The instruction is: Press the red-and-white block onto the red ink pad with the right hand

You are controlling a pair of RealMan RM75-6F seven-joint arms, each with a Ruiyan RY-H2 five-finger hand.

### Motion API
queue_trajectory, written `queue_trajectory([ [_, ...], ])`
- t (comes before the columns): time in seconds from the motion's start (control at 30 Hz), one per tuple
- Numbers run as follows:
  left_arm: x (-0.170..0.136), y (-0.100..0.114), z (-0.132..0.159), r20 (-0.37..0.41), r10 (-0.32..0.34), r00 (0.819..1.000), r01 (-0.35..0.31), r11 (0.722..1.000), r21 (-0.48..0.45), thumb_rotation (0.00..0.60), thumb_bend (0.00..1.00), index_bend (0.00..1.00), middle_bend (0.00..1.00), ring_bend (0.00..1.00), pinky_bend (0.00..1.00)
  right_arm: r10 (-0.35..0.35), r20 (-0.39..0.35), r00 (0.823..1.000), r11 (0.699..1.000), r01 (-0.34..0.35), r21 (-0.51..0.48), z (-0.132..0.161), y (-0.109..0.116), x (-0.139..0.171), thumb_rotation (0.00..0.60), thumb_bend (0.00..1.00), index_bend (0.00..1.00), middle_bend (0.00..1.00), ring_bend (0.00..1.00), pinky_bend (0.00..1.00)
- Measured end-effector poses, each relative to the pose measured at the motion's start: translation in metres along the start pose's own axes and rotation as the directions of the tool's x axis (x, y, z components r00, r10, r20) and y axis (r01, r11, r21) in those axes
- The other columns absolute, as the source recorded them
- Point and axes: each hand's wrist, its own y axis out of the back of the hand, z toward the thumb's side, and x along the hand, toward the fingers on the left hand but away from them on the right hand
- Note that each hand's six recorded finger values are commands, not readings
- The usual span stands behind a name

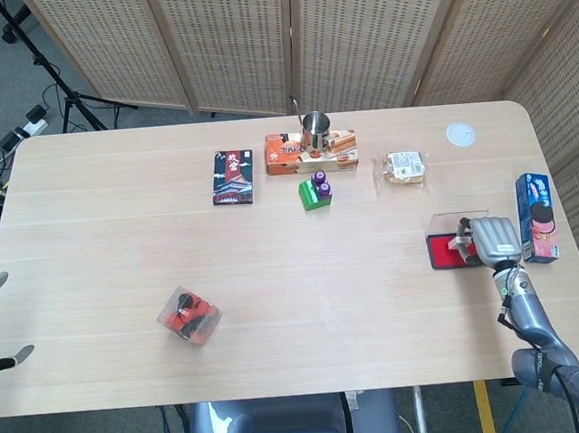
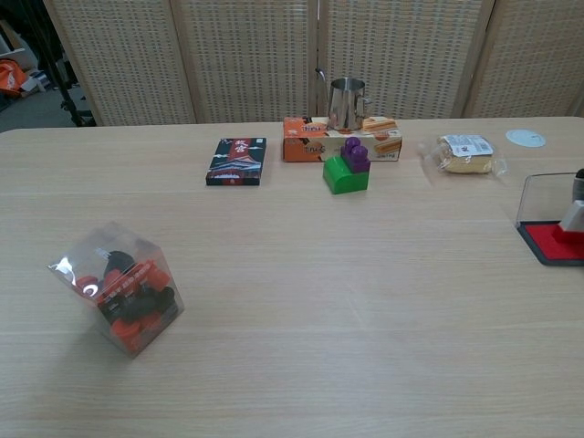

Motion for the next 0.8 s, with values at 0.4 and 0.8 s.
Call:
queue_trajectory([
  [0.4,0.0,0.001,0.0,0.0,0.001,1.0,-0.001,1.0,-0.003,0.6,0.0,0.0,0.0,0.0,0.0,-0.138,-0.073,0.988,0.987,0.131,-0.095,0.02,0.04,0.011,0.6,0.57,0.57,0.97,1.0,1.0],
  [0.8,-0.001,0.001,-0.001,0.003,0.0,1.0,0.0,1.0,-0.006,0.6,0.0,0.0,0.0,0.0,0.0,-0.146,-0.23,0.962,0.989,0.137,-0.055,0.076,0.047,0.039,0.6,0.57,0.57,0.97,1.0,1.0],
])
